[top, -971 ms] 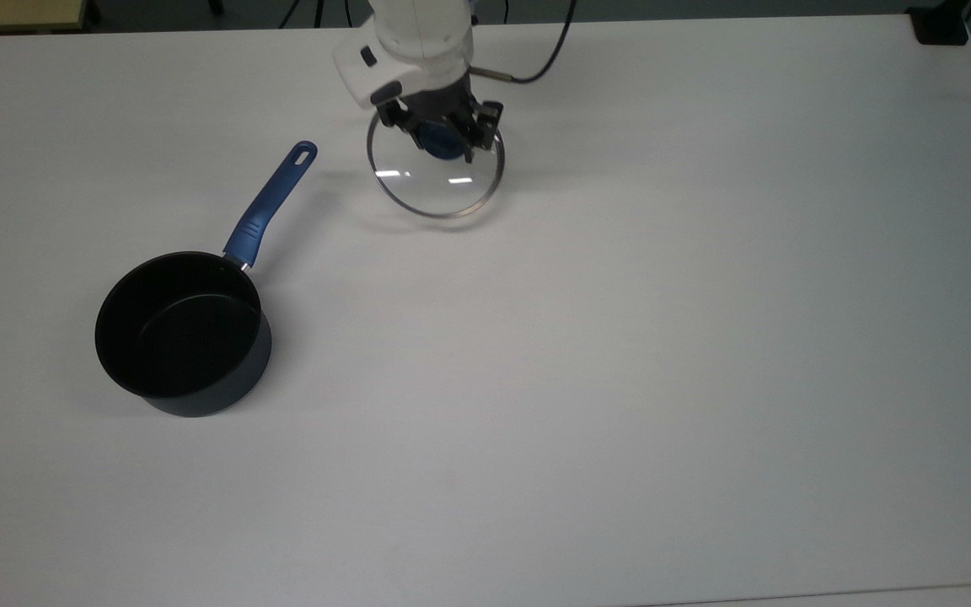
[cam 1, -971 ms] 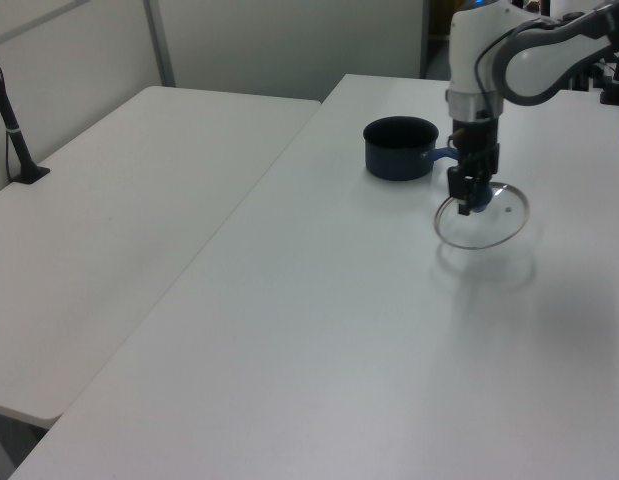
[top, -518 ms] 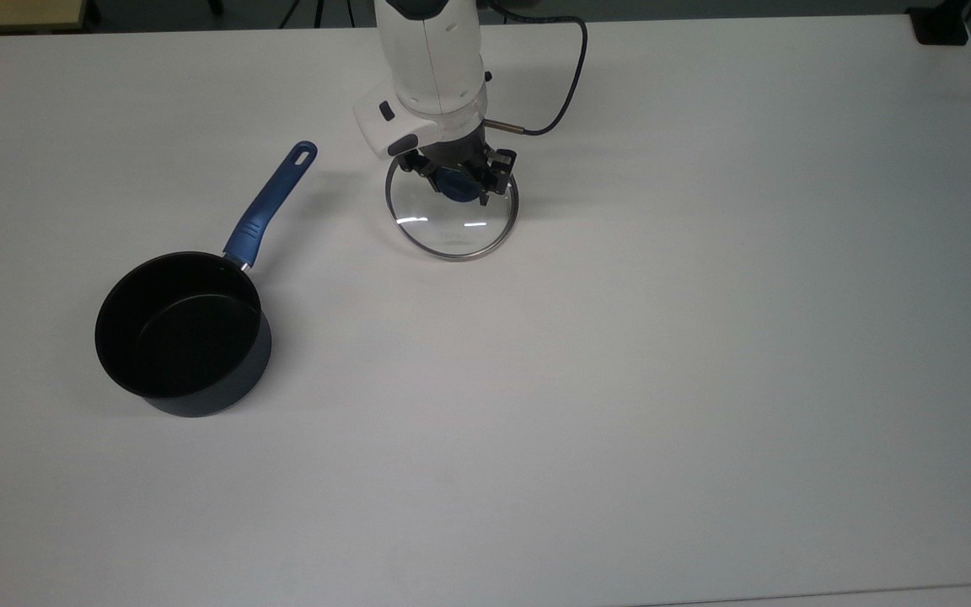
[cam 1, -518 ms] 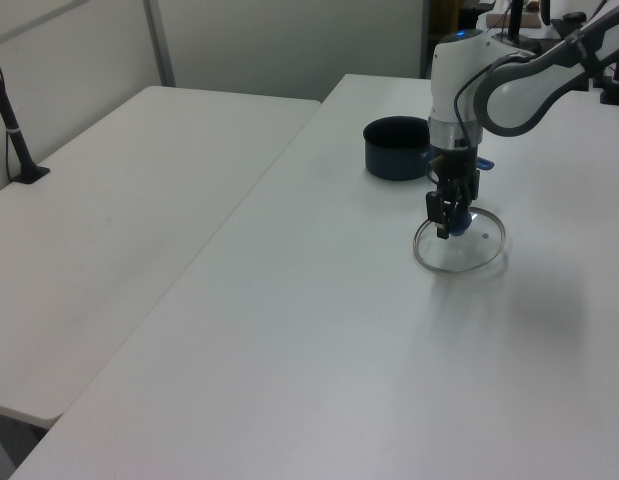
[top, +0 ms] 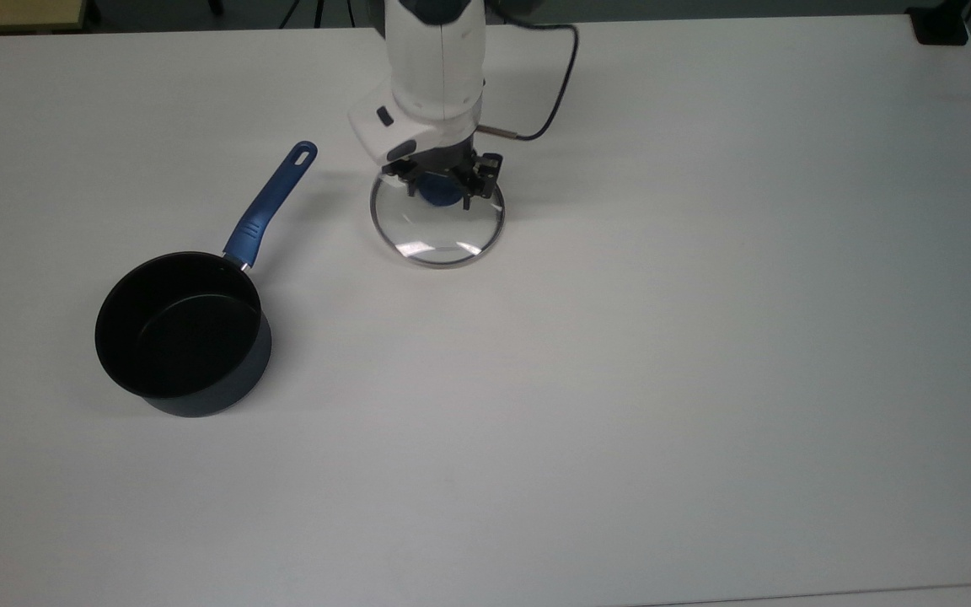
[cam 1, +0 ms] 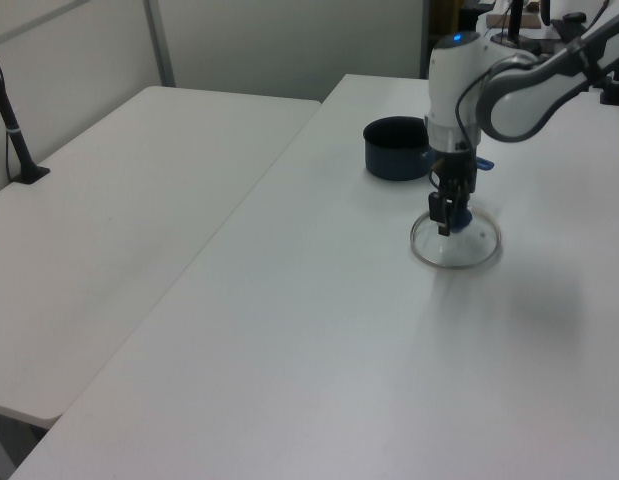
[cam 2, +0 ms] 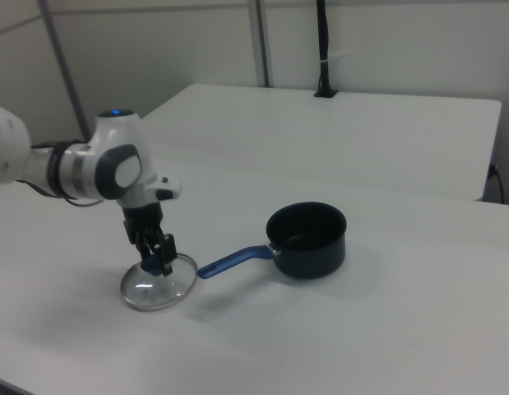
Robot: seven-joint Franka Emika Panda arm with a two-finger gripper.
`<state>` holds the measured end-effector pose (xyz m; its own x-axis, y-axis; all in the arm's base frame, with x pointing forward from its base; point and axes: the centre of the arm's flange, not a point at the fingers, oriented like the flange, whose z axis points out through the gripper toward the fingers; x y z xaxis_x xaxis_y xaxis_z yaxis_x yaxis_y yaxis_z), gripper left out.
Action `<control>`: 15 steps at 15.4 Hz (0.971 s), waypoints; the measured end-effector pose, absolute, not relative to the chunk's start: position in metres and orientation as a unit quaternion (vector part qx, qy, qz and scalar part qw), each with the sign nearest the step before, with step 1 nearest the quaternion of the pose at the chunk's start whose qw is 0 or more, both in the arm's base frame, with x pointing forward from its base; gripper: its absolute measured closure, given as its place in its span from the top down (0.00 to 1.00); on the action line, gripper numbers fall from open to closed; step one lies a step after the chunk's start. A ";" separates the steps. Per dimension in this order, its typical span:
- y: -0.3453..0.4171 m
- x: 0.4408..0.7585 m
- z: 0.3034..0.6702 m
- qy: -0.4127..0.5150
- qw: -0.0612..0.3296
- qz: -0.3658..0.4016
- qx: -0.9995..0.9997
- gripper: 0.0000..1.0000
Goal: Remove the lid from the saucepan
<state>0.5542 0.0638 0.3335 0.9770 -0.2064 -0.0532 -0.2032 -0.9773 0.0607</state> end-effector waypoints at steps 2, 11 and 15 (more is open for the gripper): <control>0.056 0.556 0.316 -0.103 0.032 -0.044 0.993 0.96; 0.048 0.587 0.398 -0.122 0.043 -0.025 0.991 1.00; 0.046 0.600 0.499 -0.134 0.045 0.025 0.990 1.00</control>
<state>0.6004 0.0455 0.4992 0.9627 -0.2636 0.0608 -0.2681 -0.9598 0.0831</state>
